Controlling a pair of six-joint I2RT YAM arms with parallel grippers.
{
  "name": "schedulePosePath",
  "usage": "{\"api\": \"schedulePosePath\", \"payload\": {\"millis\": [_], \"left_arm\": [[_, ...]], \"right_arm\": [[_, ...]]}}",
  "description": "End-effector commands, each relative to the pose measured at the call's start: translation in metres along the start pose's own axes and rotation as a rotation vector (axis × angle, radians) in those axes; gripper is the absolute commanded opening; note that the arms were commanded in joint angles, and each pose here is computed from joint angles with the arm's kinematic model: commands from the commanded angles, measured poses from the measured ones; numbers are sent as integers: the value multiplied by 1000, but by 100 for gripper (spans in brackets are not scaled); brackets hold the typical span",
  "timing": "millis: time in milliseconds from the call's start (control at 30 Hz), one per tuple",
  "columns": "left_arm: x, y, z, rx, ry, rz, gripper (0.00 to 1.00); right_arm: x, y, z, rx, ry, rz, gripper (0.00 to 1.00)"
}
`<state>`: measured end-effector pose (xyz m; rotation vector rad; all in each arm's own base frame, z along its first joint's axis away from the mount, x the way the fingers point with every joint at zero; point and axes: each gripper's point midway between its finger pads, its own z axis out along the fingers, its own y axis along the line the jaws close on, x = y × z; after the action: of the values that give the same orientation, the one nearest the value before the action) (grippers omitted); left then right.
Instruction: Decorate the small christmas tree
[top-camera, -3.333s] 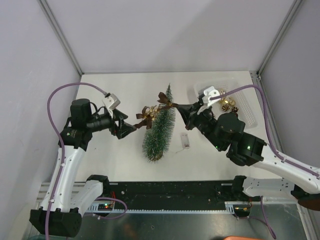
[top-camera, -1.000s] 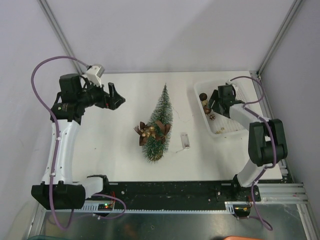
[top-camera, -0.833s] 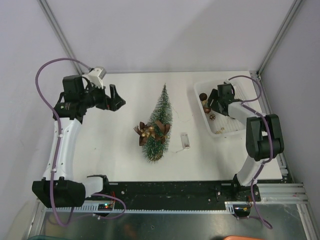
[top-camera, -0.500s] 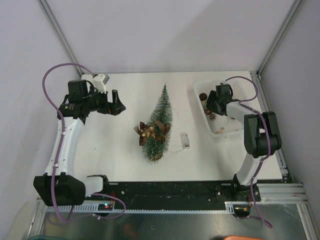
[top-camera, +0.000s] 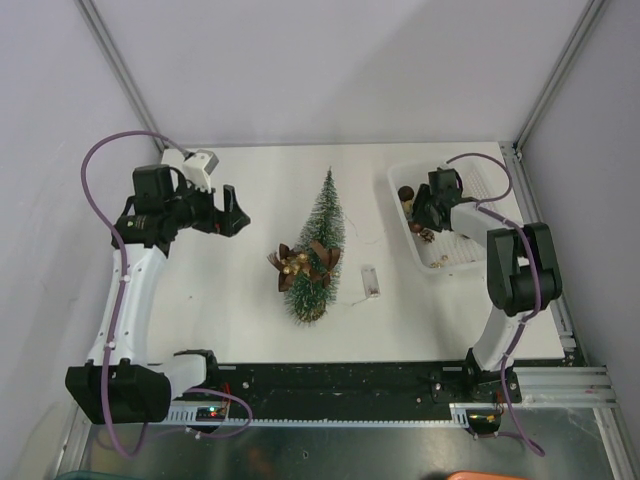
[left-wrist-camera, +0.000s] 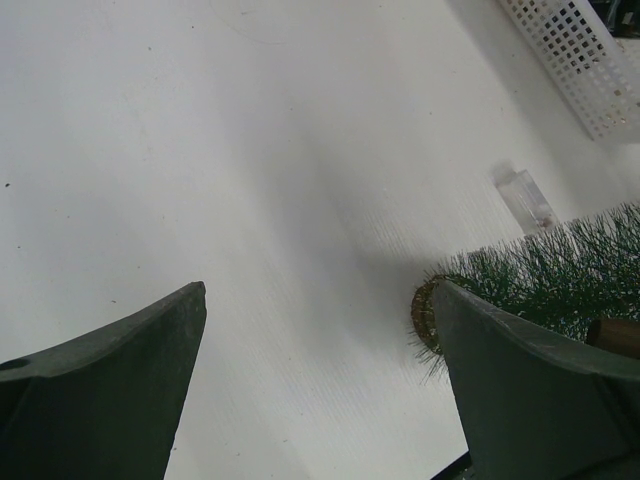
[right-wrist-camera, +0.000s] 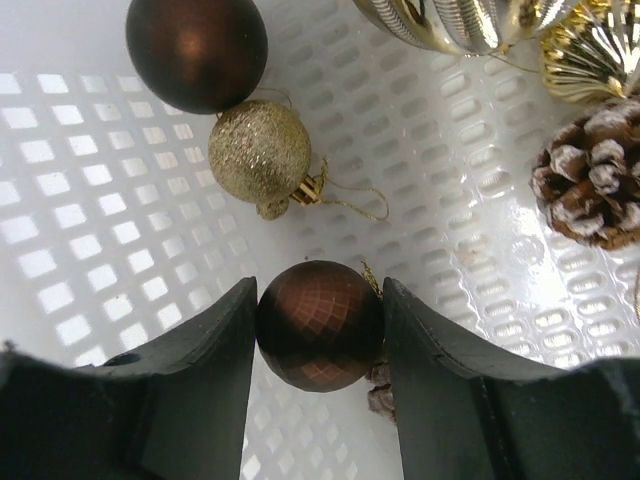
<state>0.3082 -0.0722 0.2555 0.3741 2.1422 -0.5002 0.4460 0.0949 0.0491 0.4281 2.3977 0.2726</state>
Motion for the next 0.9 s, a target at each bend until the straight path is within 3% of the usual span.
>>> {"api": "schedulePosePath", "payload": {"millis": [0, 200, 367, 633, 867], "left_arm": [[-2, -8, -4, 39, -24, 31, 100], [3, -12, -6, 57, -26, 46, 100], [7, -17, -9, 75, -32, 67, 100], [4, -46, -16, 230, -71, 109, 99], [-1, -58, -21, 291, -92, 125, 100]], "right_arm": [[-40, 24, -51, -50, -108, -18, 32], [-76, 39, -136, -111, -262, -30, 32], [-92, 67, -206, -290, -356, -36, 32], [-96, 151, -317, -813, -416, -115, 34], [-68, 216, -385, -1244, -406, -297, 42]]}}
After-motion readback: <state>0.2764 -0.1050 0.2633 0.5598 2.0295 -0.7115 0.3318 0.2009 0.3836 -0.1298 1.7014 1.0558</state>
